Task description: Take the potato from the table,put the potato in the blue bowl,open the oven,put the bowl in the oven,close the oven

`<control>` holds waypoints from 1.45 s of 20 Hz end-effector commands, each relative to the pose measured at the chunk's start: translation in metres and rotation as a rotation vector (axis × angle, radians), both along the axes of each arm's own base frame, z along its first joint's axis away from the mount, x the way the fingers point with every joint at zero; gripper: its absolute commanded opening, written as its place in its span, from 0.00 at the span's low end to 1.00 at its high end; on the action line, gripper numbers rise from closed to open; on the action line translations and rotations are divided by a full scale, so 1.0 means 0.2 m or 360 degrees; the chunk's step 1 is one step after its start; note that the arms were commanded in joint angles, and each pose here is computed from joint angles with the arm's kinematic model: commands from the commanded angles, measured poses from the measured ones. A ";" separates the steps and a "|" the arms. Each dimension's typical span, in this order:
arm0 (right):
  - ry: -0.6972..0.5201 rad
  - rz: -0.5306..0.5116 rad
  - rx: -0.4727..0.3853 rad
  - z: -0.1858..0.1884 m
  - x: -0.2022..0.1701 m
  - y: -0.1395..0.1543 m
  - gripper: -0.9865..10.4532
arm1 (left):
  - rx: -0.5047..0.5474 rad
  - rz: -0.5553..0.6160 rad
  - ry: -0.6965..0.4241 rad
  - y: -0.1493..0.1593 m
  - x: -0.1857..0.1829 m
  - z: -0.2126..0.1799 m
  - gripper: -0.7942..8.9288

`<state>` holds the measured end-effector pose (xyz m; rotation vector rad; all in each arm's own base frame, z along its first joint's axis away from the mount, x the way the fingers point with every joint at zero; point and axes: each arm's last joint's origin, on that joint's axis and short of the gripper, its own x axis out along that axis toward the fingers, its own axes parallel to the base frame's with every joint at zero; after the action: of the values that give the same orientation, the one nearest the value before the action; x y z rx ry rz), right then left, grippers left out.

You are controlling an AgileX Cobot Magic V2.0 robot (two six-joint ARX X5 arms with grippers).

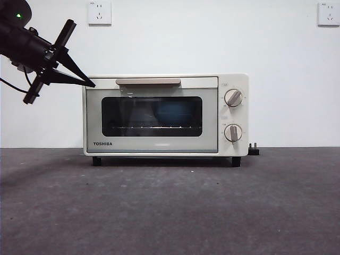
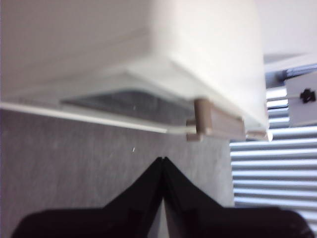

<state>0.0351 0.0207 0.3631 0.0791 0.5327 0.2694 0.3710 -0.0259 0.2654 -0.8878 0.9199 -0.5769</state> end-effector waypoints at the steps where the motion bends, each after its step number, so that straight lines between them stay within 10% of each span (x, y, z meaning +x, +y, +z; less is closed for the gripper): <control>1: 0.0001 -0.0015 0.0001 -0.01 0.00 0.00 0.09 | 0.0155 -0.0127 -0.0182 -0.01 -0.11 0.12 0.07; 9: 0.0002 -0.0014 -0.0002 -0.01 0.00 0.00 0.09 | 0.1211 0.0008 -0.0591 -0.05 -0.72 0.54 0.08; 20: 0.0004 -0.0014 -0.0004 -0.01 0.00 0.00 0.09 | 0.1082 0.0119 -0.1000 -0.03 -1.16 0.78 0.08; 22: 0.0005 -0.0015 -0.0006 -0.01 0.00 0.00 0.09 | 0.1295 0.0094 -0.1113 -0.01 -1.17 0.78 0.08; 29: 0.0006 -0.0014 -0.0006 -0.01 0.00 0.00 0.09 | 0.1482 0.0305 -0.1554 0.06 -1.36 0.41 0.08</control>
<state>0.0353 0.0206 0.3629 0.0751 0.5336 0.2629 0.0987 -0.0142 0.3591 0.1678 0.1266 -0.2867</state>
